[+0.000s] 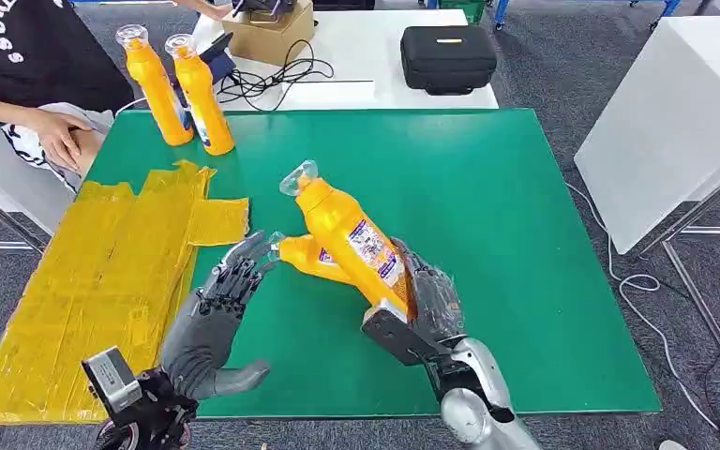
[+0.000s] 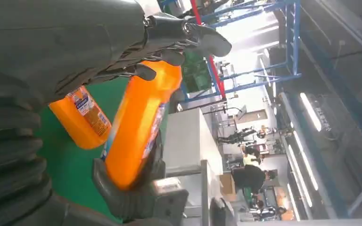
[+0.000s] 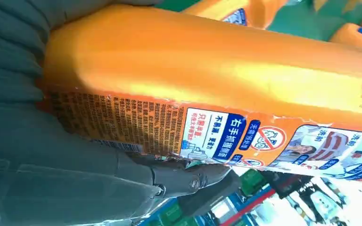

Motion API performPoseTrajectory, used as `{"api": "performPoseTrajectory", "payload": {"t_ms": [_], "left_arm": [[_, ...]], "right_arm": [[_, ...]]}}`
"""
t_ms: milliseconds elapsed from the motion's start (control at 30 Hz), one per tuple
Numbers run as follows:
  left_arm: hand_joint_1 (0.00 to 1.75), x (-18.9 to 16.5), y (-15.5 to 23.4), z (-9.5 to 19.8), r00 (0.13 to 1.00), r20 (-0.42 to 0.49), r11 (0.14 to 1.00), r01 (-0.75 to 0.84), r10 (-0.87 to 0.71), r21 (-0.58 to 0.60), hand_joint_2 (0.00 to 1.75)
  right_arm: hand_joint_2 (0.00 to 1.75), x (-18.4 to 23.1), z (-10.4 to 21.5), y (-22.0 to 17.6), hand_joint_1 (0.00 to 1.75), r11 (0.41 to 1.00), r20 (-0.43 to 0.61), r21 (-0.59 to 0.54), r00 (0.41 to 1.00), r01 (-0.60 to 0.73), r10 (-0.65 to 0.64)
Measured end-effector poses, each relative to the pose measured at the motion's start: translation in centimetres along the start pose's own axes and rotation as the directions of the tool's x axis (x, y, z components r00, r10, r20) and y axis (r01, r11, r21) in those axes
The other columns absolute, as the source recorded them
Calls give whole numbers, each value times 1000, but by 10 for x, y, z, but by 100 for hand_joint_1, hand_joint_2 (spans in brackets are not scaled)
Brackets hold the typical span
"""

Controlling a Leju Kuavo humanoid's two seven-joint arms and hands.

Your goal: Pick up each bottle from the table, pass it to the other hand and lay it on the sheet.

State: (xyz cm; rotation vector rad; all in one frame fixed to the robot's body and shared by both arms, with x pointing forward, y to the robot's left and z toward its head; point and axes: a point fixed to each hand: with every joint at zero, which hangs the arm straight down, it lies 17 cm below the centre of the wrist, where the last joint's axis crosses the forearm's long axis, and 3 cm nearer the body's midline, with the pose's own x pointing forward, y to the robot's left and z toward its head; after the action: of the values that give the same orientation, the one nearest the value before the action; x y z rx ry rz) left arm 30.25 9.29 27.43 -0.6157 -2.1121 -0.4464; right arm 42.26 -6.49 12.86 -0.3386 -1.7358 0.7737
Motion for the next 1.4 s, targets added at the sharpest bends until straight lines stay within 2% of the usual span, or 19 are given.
{"api": "performPoseTrajectory", "payload": {"t_ms": [67, 433, 633, 900, 1067, 1100, 1200, 1400], "left_arm": [[0, 2, 1, 2, 1000, 1, 1000, 6, -6, 4, 175], [0, 4, 4, 3, 1000, 9, 999, 27, -27, 26, 175], [0, -4, 9, 5, 999, -31, 998, 41, -39, 57, 175], [0, -22, 10, 9, 992, -111, 996, 64, -57, 61, 175], [0, -32, 7, 10, 988, -150, 997, 58, -48, 58, 175], [0, -33, 7, 10, 987, -153, 997, 57, -48, 58, 0], [0, -36, 8, 11, 985, -167, 996, 61, -49, 67, 0], [0, -38, 10, 8, 983, -179, 996, 43, -28, 77, 0]], "right_arm": [[175, 12, 5, -24, 175, 997, 23, -65, 999, 38, -36], [175, 20, 25, -72, 175, 963, 61, -240, 992, 120, -108], [175, 29, 37, -96, 175, 939, 136, -342, 991, 47, 0], [175, 58, 45, -86, 175, 926, 231, -365, 955, -94, 188], [175, 69, 46, -77, 175, 928, 260, -354, 941, -115, 216], [175, 69, 46, -77, 175, 929, 261, -353, 941, -115, 216], [175, 71, 47, -74, 175, 928, 262, -350, 937, -130, 231], [175, 83, 50, -55, 175, 901, 295, -343, 881, -265, 371]]}}
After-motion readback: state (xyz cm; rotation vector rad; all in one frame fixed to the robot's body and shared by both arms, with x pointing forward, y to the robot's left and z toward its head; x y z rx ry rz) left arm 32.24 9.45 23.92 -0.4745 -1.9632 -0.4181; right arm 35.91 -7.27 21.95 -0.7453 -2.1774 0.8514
